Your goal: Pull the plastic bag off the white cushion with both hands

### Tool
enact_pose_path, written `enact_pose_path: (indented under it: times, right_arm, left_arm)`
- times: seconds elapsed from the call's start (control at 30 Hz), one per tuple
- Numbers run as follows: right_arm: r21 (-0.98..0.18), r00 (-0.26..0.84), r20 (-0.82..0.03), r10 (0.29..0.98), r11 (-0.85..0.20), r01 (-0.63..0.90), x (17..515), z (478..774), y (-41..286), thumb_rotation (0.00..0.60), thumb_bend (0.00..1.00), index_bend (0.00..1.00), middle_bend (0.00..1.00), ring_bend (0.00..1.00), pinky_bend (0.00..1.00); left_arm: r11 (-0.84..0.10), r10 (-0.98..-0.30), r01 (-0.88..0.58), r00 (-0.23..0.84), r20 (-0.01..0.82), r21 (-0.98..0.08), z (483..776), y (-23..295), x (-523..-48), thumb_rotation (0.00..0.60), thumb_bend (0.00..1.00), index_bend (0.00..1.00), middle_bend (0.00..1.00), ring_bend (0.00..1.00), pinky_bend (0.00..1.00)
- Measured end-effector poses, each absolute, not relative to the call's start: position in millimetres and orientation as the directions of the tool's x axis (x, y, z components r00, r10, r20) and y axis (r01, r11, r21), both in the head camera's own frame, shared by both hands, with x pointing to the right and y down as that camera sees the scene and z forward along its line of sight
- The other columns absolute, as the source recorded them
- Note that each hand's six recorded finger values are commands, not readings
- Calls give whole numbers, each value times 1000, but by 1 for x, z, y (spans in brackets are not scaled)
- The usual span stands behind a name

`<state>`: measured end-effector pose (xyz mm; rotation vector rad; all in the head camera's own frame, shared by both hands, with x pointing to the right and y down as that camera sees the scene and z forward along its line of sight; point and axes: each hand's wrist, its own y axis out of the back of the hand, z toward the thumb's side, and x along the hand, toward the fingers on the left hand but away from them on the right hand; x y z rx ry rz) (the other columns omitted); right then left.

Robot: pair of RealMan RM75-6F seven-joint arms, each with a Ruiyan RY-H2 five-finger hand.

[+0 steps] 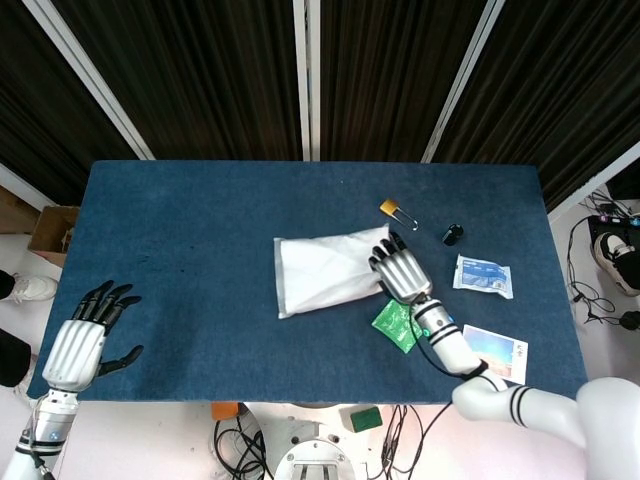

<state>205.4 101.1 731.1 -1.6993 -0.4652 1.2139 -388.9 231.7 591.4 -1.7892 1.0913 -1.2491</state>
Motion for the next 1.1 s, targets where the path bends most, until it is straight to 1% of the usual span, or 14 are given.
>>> enact_pose_path:
  times: [0.07, 0.23, 0.33, 0.4, 0.5, 0.57, 0.67, 0.73, 0.83, 1.1]
  right_arm:
    - [-846, 428, -533, 730, -473, -248, 217, 721, 102, 600, 176, 13, 140, 2, 13]
    - [-815, 405, -580, 707, -505, -285, 236, 694, 101, 600, 178, 0, 124, 0, 13]
    - [-796, 361, -605, 710, -531, -291, 246, 687, 94, 600, 187, 0, 136, 1, 13]
    - [-780, 333, -625, 706, -553, -291, 251, 689, 91, 600, 189, 0, 146, 6, 13]
    - [-748, 287, -663, 692, -588, -309, 256, 700, 87, 600, 205, 0, 160, 26, 13]
    - [-726, 255, -685, 682, -608, -321, 259, 712, 84, 600, 275, 0, 163, 53, 14]
    - [-697, 227, -713, 663, -637, -328, 255, 731, 80, 600, 329, 0, 163, 59, 14]
    - [-684, 236, -727, 644, -651, -330, 243, 744, 80, 600, 333, 0, 163, 60, 14]
    - [-686, 282, -727, 626, -651, -324, 217, 752, 79, 600, 334, 0, 164, 60, 14]
    - [-733, 409, -679, 609, -591, -337, 168, 747, 75, 600, 334, 0, 164, 60, 14]
  left_arm:
    - [-428, -899, -241, 207, 385, -871, 595, 228, -384, 600, 193, 232, 128, 28, 124]
    - [-478, -868, -218, 267, 419, -851, 604, 214, -371, 600, 193, 233, 129, 42, 125]
    - [-505, -849, -210, 298, 437, -837, 612, 205, -362, 600, 193, 241, 129, 45, 126]
    - [-521, -837, -211, 312, 448, -827, 618, 199, -357, 600, 193, 250, 129, 45, 127]
    - [-546, -821, -217, 332, 465, -809, 629, 189, -346, 600, 193, 267, 128, 45, 126]
    - [-559, -811, -219, 345, 473, -800, 637, 182, -337, 600, 193, 270, 129, 45, 126]
    - [-578, -796, -211, 359, 488, -788, 648, 175, -326, 600, 193, 270, 129, 45, 126]
    - [-590, -786, -200, 365, 499, -782, 654, 171, -320, 600, 193, 276, 128, 45, 125]
    - [-600, -778, -186, 363, 513, -778, 660, 169, -315, 600, 193, 305, 129, 44, 125]
    - [-621, -767, -198, 352, 536, -758, 674, 167, -304, 600, 193, 340, 129, 44, 124]
